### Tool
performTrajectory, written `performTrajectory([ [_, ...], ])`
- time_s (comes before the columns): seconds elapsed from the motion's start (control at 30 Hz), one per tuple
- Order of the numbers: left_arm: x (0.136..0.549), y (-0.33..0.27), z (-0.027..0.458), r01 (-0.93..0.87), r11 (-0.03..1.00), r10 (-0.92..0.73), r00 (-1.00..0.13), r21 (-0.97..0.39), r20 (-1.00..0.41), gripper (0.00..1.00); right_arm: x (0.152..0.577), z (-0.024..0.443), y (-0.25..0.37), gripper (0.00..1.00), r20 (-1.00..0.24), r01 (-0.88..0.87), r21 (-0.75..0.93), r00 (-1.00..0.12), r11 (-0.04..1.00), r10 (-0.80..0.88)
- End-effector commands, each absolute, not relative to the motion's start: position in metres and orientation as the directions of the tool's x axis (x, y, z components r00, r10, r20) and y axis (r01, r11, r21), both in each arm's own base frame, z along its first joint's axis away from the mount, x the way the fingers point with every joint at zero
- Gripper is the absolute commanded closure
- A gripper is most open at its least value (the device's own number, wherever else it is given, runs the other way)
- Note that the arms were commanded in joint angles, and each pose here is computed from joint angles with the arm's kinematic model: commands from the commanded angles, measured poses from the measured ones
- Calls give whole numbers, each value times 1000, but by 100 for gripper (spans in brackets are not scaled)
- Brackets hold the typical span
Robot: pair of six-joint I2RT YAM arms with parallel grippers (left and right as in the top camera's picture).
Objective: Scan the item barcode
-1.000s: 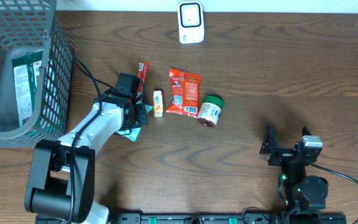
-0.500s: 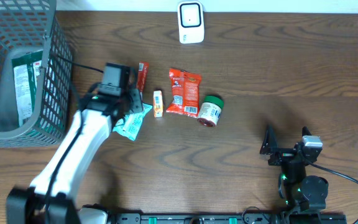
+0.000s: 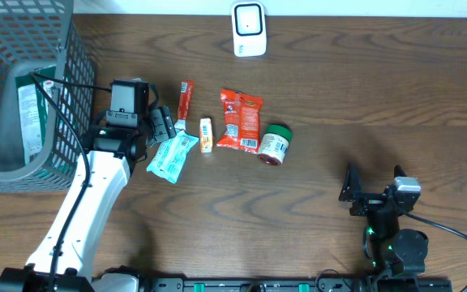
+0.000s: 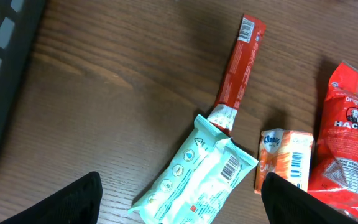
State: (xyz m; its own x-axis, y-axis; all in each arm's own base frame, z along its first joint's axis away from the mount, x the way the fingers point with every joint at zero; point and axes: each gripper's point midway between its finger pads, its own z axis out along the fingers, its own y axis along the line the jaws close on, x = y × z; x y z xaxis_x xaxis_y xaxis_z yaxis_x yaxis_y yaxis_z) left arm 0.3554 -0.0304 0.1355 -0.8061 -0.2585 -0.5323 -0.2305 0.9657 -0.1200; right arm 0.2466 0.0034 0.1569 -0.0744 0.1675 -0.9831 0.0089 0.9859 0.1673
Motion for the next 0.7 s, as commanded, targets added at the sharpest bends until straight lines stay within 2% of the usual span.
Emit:
performTrajectory([
  [0.0, 358, -27, 138, -234, 967, -250, -802, -99, -543, 17, 247, 155, 2, 1, -985, 15, 156, -79, 988, 157],
  [0.67, 358, -27, 138, -234, 967, -250, -802, -100, -543, 17, 247, 155, 2, 1, -985, 15, 156, -79, 988, 157],
])
